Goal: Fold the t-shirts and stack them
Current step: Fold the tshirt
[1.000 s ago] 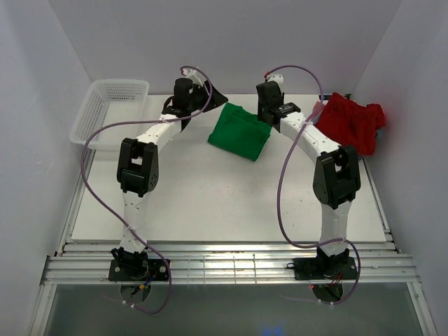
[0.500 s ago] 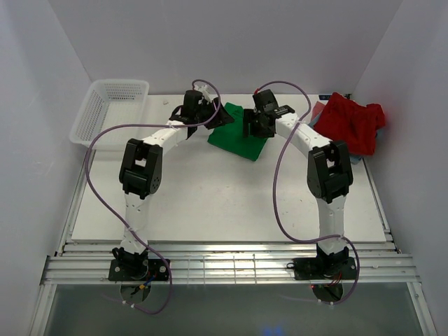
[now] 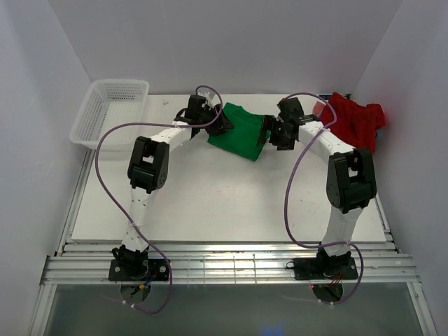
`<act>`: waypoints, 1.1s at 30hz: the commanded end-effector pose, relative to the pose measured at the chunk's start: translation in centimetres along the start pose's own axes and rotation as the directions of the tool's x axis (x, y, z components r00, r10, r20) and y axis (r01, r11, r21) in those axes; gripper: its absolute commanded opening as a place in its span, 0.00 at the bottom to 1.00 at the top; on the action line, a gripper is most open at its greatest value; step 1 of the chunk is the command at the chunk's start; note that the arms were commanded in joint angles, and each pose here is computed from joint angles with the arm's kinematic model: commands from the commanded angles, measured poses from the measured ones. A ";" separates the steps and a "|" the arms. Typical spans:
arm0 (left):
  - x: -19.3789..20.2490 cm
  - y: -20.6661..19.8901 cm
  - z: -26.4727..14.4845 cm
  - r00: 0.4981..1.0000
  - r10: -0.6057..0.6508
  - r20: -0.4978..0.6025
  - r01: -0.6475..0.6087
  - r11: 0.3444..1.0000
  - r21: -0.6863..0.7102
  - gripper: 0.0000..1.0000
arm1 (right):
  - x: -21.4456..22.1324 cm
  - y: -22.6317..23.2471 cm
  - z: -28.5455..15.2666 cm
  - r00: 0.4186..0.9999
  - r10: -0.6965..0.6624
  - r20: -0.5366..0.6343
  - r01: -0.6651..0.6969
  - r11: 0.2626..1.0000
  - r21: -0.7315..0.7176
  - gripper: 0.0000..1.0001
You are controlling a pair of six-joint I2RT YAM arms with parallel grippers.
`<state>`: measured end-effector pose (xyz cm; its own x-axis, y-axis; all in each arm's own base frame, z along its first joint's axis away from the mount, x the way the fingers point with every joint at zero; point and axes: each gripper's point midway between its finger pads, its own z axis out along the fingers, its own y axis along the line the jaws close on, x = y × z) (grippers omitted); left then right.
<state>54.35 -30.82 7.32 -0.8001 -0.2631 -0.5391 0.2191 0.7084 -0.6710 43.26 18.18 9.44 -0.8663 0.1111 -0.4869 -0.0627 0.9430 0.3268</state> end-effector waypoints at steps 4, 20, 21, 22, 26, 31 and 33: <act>-1.7 -0.1 0.9 1.000 0.020 0.024 -0.019 1.000 -0.014 0.60 | -0.9 0.7 -0.9 0.993 0.102 0.057 -0.091 0.981 -0.169 0.92; 11.4 6.0 -3.9 0.966 -0.100 -0.239 0.047 0.974 -0.221 0.53 | 0.7 -1.7 3.1 0.945 0.325 -0.028 -0.321 0.910 -0.264 0.93; 12.1 6.0 -4.3 0.962 -0.103 -0.252 0.045 0.973 -0.225 0.53 | 0.9 -1.8 3.7 0.944 0.328 -0.036 -0.326 0.908 -0.262 0.93; 12.7 6.0 -4.7 0.959 -0.106 -0.262 0.046 0.973 -0.226 0.53 | 0.9 -1.9 4.0 0.941 0.336 -0.040 -0.335 0.906 -0.257 0.93; 15.1 5.8 -6.1 0.945 -0.101 -0.310 0.029 0.973 -0.230 0.52 | 1.2 -2.3 5.2 0.937 0.347 -0.049 -0.348 0.905 -0.246 0.93; 16.8 5.3 -7.0 0.934 -0.086 -0.348 0.004 0.973 -0.229 0.52 | 1.2 -2.1 6.6 0.943 0.329 -0.057 -0.333 0.911 -0.243 0.93; 16.9 4.7 -7.0 0.931 -0.077 -0.357 -0.002 0.977 -0.215 0.52 | 1.9 -1.9 7.5 0.948 0.308 -0.084 -0.319 0.919 -0.231 0.93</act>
<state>43.83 -28.82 3.56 -0.8797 -0.1620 -0.4471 0.1747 0.7644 -0.6206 45.87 18.40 4.88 -0.8544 0.4046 -0.3260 0.0838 0.7265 0.6821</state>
